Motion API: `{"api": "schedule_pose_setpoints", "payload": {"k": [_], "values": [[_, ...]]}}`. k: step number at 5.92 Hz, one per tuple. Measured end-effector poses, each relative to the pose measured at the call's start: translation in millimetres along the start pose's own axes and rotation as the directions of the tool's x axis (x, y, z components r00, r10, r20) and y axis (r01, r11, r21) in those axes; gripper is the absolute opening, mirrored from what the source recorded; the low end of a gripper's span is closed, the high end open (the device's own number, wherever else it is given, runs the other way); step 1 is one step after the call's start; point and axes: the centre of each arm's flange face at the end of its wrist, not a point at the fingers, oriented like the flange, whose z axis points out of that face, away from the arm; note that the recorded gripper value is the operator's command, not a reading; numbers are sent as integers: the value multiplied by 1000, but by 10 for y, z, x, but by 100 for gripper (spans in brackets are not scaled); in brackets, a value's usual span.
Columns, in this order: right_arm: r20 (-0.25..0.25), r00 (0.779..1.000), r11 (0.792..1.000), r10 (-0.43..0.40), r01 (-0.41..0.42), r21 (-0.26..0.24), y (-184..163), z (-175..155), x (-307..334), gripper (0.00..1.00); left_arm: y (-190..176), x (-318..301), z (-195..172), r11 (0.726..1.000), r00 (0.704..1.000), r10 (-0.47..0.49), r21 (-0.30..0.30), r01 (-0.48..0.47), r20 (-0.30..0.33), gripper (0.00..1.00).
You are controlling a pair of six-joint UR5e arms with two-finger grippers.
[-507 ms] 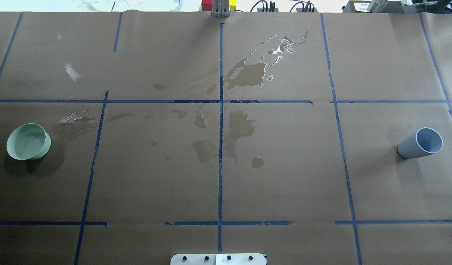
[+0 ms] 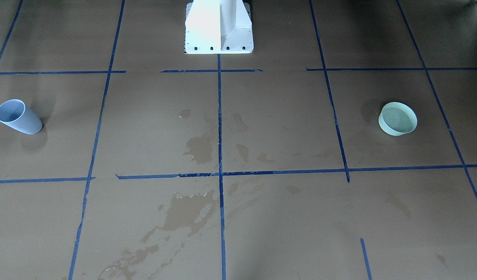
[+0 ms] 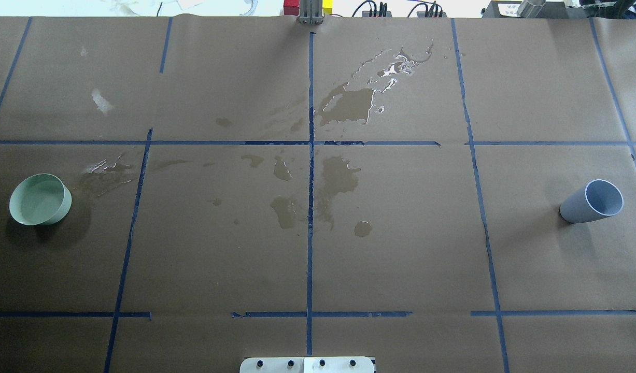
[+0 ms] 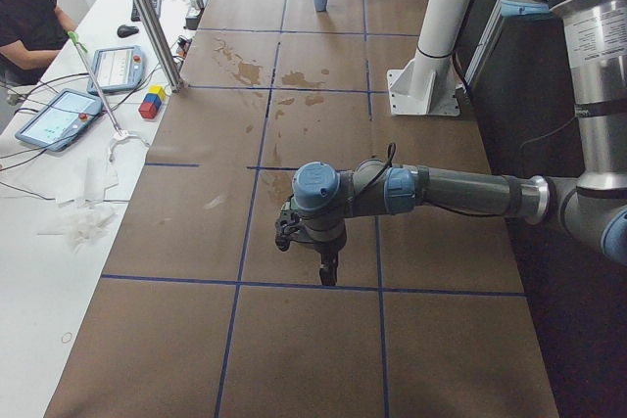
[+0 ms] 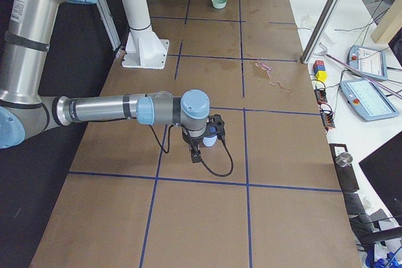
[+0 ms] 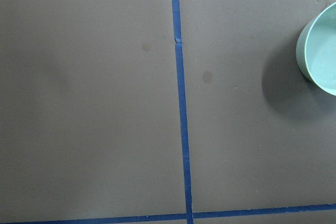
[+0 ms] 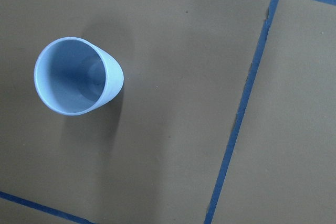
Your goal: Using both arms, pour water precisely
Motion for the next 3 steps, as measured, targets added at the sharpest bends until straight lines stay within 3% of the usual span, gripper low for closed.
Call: {"api": "schedule_pose_setpoints", "payload": {"k": [3], "values": [[-1,1000,1000,-11,11,5,-3,1,2,100,3,8,-8,1000,1000,2,0,-2,1,100]]}}
